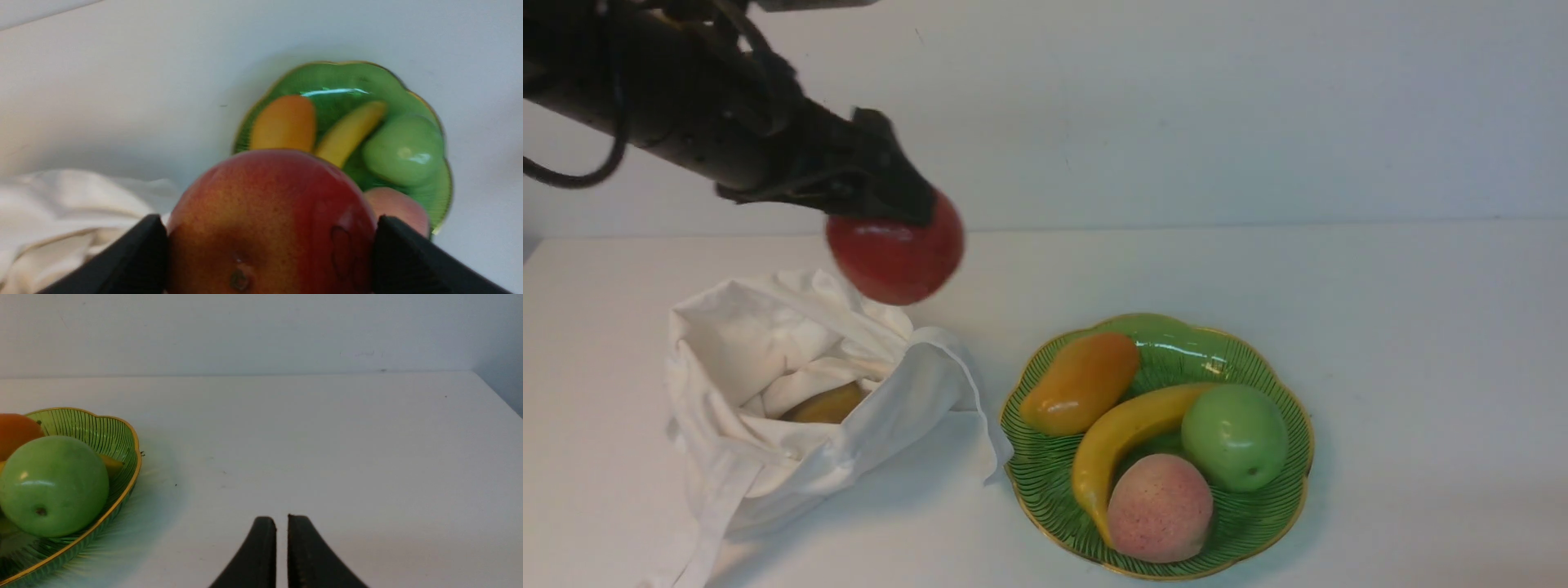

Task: Take the fruit out of the cloth bag on the white table and place them on a plate.
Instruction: 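Place the held apple onto the plate with the left gripper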

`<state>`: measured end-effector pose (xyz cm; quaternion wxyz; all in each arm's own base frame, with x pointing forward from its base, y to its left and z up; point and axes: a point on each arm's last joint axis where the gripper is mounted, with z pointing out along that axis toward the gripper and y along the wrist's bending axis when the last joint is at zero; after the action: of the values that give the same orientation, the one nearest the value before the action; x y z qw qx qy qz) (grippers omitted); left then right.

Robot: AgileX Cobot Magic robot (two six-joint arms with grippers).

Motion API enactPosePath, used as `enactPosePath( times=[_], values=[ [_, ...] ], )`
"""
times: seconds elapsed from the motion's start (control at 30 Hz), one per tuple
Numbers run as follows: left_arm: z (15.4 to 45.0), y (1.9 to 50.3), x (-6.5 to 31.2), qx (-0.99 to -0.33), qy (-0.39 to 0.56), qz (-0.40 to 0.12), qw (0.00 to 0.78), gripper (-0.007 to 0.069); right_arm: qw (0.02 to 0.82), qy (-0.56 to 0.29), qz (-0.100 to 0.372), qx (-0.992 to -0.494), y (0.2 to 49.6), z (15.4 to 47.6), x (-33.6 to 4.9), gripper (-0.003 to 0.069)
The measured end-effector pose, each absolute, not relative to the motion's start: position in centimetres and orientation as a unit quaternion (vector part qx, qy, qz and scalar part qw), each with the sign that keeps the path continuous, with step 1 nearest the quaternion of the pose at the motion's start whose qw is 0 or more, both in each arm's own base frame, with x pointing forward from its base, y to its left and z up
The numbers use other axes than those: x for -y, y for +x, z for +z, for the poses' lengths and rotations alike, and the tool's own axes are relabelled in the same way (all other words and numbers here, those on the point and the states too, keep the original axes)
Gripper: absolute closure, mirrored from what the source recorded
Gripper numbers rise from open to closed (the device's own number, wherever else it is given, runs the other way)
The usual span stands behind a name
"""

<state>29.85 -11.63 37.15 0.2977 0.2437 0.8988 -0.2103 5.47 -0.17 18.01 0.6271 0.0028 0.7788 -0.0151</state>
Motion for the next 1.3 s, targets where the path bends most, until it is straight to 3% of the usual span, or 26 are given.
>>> enactPosePath(
  times=[0.17,0.37,0.57,0.7,0.83,0.93,1.03,1.2,1.3],
  values=[
    [36.3,28.7,16.8,-0.872,0.320,-0.235,0.287,0.0048,0.627,0.004,-0.013,-0.779,5.5,18.0,0.2,0.0622],
    [31.8,30.4,23.2,-0.857,0.337,-0.243,0.306,0.0048,0.627,0.004,-0.013,-0.779,5.5,18.0,0.2,0.0622],
    [26.0,32.3,25.7,-0.881,0.320,-0.233,0.259,0.0048,0.627,0.003,-0.015,-0.779,5.5,18.0,0.2,0.0622],
    [23.9,33.1,26.0,-0.892,0.311,-0.222,0.244,0.0048,0.627,0.003,-0.015,-0.779,5.5,18.0,0.2,0.0622],
    [23.7,33.2,25.8,-0.892,0.318,-0.206,0.247,0.0038,0.627,0.003,-0.015,-0.779,5.5,18.0,0.2,0.0622],
    [23.7,33.4,25.4,-0.894,0.321,-0.191,0.249,-0.0032,0.627,0.003,-0.015,-0.779,5.5,18.0,0.2,0.0622],
    [24.1,33.4,25.0,-0.896,0.315,-0.187,0.251,-0.0056,0.627,0.003,-0.015,-0.779,5.5,18.0,0.2,0.0622],
    [27.3,32.7,24.1,-0.888,0.305,-0.197,0.282,-0.0057,0.627,0.003,-0.015,-0.779,5.5,18.0,0.2,0.0622],
    [29.6,31.8,23.4,-0.882,0.306,-0.201,0.297,-0.0017,0.627,0.004,-0.013,-0.779,5.5,18.0,0.2,0.0622]
  ],
)
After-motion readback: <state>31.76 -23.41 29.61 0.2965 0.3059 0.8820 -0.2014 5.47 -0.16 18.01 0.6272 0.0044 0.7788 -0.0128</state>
